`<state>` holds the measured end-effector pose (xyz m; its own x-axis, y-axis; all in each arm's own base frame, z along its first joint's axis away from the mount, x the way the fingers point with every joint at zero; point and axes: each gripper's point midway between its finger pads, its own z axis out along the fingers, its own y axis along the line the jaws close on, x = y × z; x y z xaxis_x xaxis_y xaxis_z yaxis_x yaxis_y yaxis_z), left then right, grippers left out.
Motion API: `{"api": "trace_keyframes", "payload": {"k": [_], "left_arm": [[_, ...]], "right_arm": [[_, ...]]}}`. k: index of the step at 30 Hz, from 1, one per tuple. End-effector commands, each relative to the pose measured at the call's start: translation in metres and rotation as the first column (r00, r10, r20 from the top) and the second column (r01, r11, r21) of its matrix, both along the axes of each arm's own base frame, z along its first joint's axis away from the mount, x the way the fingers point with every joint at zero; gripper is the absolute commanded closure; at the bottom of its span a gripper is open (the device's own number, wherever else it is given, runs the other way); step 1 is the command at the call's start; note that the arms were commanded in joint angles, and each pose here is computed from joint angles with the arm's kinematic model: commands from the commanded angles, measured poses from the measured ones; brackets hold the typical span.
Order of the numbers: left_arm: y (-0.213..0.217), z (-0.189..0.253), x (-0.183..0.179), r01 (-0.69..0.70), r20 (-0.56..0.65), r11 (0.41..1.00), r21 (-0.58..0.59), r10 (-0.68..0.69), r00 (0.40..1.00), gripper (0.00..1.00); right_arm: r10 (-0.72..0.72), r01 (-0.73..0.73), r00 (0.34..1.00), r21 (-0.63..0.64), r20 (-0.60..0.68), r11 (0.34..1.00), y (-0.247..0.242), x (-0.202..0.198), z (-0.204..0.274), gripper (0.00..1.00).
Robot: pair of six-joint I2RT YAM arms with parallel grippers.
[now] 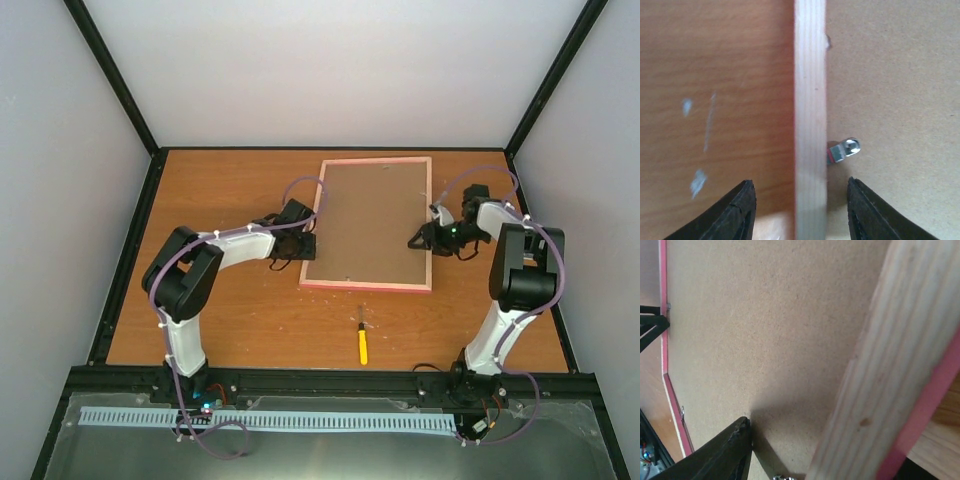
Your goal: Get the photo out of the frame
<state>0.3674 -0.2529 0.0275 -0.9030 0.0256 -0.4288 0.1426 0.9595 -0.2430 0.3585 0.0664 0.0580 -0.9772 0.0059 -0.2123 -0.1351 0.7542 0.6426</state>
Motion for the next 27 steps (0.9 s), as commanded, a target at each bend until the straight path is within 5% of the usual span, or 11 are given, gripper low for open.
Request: {"api": "trace_keyframes", "payload": {"k": [1,11,20,27], "left_arm": [[0.018,-0.004,-0.024,-0.025,-0.035,0.999,0.030,0.026,0.999,0.51],[0.075,-0.025,-0.053,-0.163,-0.054,0.973,0.165,0.174,0.983,0.64],[0.087,-0.033,-0.036,-0.235,-0.004,0.953,0.190,0.240,0.971,0.89],[0.091,-0.042,-0.034,-0.245,-0.007,0.947,0.207,0.252,0.968,0.95]], "right_arm": [[0.129,-0.112,0.987,-0.170,0.092,0.979,0.021,0.007,-0.005,0.47],[0.179,-0.166,0.982,-0.179,0.063,0.970,0.056,0.004,-0.013,0.44],[0.146,-0.136,0.989,-0.214,0.033,0.967,0.056,0.024,-0.035,0.41],[0.103,-0.092,0.995,-0.329,0.015,0.940,0.036,0.027,-0.044,0.19]]}}
